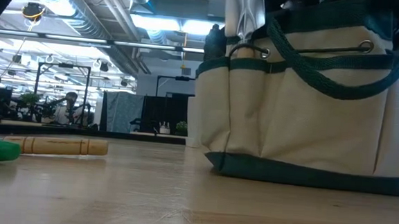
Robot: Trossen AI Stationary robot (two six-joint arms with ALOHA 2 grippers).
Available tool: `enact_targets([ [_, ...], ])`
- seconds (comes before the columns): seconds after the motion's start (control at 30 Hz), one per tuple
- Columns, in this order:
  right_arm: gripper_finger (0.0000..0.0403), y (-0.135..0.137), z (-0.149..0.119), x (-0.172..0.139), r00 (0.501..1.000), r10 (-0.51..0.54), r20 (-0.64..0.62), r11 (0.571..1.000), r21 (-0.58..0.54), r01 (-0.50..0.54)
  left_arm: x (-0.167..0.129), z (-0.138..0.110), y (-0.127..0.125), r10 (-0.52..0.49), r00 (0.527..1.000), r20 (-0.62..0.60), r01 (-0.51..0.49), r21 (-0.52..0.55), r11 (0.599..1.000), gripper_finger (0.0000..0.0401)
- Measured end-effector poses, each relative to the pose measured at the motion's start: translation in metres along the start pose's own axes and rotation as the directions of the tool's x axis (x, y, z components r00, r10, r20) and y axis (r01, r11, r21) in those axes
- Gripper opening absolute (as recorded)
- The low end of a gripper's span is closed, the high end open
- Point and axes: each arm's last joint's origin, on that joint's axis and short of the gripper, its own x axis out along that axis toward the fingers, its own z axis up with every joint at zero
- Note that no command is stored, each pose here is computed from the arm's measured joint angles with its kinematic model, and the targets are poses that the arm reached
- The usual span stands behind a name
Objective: Pick & Place Garden tools in Gardening bag
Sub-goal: Put the green fruit pruner into the green gardening bag
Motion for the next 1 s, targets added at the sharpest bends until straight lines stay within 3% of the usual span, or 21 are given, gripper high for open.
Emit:
enact_targets([
  [0.47, 0.0000, 0.010, -0.006, 0.006, 0.999, 0.017, -0.028, 0.999, -0.035, -0.018, -0.004, -0.008, -0.008, -0.078, 0.996, -0.052, 0.080, 0.037, 0.996, 0.0001],
  [0.73, 0.0000, 0.017, -0.012, 0.010, 0.996, 0.041, -0.076, 0.993, -0.110, -0.049, -0.009, -0.019, -0.011, -0.112, 0.987, -0.112, 0.121, 0.072, 0.990, 0.0001],
  [1.0, 0.0000, 0.019, -0.022, 0.013, 0.989, 0.000, -0.145, 0.987, -0.158, -0.023, -0.010, -0.021, -0.011, -0.117, 0.979, -0.169, 0.135, 0.095, 0.986, 0.0001],
])
